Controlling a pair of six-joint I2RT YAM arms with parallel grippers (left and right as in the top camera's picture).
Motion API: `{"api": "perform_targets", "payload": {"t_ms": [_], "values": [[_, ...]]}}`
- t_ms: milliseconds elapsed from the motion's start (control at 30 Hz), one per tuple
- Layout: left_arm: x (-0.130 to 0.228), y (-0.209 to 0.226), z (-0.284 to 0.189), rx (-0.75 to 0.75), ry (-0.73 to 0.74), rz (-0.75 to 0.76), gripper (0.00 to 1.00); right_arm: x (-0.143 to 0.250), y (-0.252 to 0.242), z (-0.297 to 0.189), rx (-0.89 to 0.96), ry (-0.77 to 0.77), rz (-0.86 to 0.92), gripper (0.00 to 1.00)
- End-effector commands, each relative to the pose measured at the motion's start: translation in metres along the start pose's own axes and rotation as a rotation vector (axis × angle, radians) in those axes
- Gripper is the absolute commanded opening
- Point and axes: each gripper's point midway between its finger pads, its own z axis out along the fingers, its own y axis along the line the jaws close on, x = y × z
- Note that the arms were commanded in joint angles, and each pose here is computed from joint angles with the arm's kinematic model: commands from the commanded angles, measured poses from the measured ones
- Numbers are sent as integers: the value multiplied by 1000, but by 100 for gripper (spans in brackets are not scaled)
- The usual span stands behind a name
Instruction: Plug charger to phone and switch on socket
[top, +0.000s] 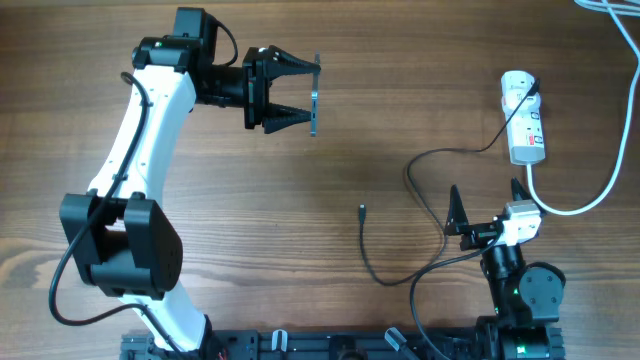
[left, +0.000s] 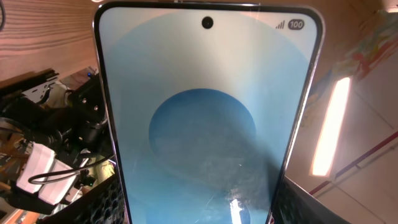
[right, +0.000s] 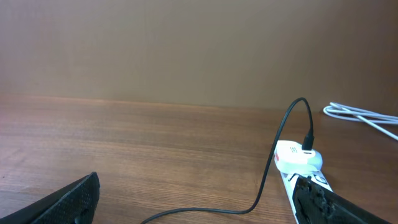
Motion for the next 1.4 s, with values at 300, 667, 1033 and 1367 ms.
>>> {"api": "perform_targets", "payload": {"t_ms": [300,667,1033,1367], "values": [[23,-17,-2,38,41,-29,64,-2,-1,0,10,-9,-5,100],[23,-17,-1,38,41,-29,64,-2,-1,0,10,-9,-6,100],[23,-17,-1,39,41,-20,64,-2,-1,0,10,-9,-5,100],[23,-17,-1,39,41,-21,64,-2,-1,0,10,-9,-5,100]]}}
